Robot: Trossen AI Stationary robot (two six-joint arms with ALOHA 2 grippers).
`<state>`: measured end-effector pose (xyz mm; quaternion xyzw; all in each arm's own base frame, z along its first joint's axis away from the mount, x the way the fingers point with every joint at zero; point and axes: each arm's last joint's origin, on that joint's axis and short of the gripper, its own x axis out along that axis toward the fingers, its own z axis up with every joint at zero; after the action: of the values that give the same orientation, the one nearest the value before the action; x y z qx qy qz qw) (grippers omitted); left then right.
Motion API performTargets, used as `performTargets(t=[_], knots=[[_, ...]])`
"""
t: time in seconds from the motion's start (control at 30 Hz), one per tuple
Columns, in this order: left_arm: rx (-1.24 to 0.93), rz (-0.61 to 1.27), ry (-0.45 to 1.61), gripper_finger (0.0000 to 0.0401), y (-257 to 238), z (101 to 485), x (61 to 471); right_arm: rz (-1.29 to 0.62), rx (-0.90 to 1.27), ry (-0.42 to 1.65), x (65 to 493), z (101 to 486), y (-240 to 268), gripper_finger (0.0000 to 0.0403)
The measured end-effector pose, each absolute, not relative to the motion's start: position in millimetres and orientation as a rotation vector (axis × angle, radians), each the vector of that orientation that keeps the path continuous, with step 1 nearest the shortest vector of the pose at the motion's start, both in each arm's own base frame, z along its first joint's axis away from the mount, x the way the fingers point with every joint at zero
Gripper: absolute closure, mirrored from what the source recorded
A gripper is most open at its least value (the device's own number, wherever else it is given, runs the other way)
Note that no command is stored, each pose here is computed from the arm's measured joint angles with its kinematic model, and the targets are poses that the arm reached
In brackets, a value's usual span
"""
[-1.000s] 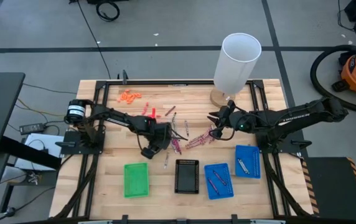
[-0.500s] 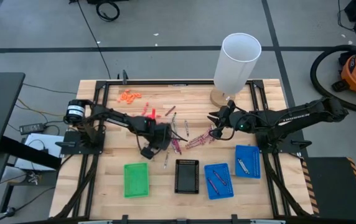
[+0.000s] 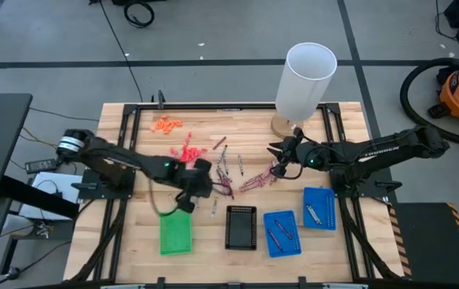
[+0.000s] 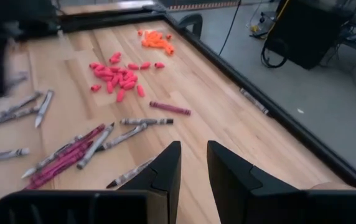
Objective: Sort crayons
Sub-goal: Put the white crayon into the green bin
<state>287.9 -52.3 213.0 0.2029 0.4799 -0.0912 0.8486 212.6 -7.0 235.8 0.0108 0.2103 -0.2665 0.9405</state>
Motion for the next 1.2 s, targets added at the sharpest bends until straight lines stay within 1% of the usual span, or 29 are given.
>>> performTargets(t=[0.1, 0.23, 0.33, 0.43, 0.53, 0.7, 0.8, 1.07, 1.2], knots=[[0.286, -0.17, 0.946, 0.039, -69.9, 230.8, 276.0, -0.56, 0.005, 0.382, 214.8, 240.8, -12.7, 0.0316], [0.032, -0.108, 0.897, 0.0389, -87.7, 248.1, 260.9, -0.56, -0.016, 0.317, 217.6, 248.1, -19.3, 0.0316], [-0.166, -0.054, 0.903, 0.038, -101.2, 249.9, 254.6, -0.573, -0.046, 0.258, 219.3, 254.8, -23.8, 0.0316], [-0.297, 0.024, 0.919, 0.0367, -116.7, 243.9, 251.4, -0.589, -0.078, 0.174, 220.9, 264.2, -28.2, 0.0316], [-0.349, 0.132, 0.948, 0.036, -131.4, 231.2, 247.3, -0.602, -0.109, 0.09, 221.5, 273.7, -31.2, 0.0316], [-0.444, 0.243, 0.963, 0.0357, -150.3, 219.9, 238.3, -0.621, -0.166, 0.009, 221.0, 283.9, -34.5, 0.0316], [-0.506, 0.323, 0.92, 0.0357, -156.0, 219.0, 234.0, -0.607, -0.186, -0.007, 220.9, 285.9, -36.6, 0.0316], [-0.657, 0.535, 0.881, 0.0359, -163.8, 215.0, 213.7, -0.583, -0.219, -0.036, 220.5, 289.4, -41.4, 0.0316], [-0.741, 0.594, 0.844, 0.0359, -167.1, 213.9, 210.4, -0.595, -0.235, -0.042, 219.9, 290.5, -43.6, 0.0316]])
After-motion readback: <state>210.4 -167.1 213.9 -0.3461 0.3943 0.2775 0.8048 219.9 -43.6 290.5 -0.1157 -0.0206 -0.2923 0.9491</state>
